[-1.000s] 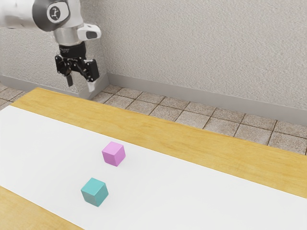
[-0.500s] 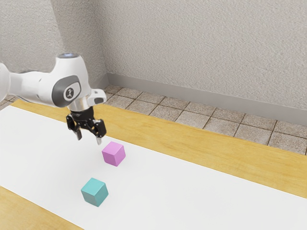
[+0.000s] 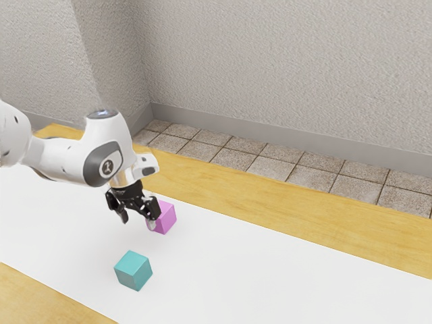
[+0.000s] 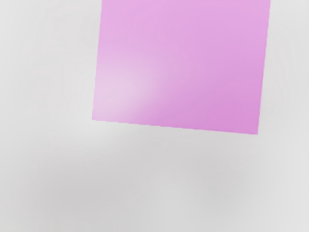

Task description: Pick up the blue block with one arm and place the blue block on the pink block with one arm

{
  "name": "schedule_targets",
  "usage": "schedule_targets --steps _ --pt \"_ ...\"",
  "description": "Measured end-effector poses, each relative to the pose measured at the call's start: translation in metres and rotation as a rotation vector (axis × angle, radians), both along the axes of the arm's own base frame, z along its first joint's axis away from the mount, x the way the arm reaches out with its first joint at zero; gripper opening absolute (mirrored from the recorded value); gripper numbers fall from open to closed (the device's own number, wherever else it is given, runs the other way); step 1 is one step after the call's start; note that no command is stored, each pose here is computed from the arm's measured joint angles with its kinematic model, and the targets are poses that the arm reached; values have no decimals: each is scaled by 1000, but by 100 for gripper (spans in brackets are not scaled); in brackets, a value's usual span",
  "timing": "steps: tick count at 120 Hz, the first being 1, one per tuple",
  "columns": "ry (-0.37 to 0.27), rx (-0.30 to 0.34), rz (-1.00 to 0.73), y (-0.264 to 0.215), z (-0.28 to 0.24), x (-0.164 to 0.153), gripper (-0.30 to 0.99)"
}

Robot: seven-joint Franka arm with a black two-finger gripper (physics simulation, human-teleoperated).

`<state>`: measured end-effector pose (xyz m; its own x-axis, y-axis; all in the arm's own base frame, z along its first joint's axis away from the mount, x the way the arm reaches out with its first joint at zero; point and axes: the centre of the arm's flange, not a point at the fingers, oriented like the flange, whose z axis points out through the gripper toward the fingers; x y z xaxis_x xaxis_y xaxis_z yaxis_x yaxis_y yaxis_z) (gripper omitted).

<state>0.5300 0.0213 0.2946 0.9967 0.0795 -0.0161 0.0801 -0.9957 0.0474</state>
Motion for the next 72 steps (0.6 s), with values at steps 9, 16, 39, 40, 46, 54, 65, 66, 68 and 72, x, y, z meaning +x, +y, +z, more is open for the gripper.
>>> schedule_targets --steps 9,16,39,40,46,54,65,66,68,72 --pt "12 -7 -4 -5 -7 -5 65" --pt "25 -20 9 -4 -12 -11 65" --pt "70 -43 4 -4 -23 -25 65" --pt "73 -43 2 -4 -24 -25 64" --pt "86 -47 -11 -5 -27 -29 64" --pt "101 -51 -31 -6 -28 -33 64" --pt "110 -55 -59 -8 -28 -38 64" --pt "111 -55 -62 -9 -28 -38 64" --pt "111 -55 -67 -9 -27 -38 64" --pt "111 -56 -79 -11 -26 -39 64"
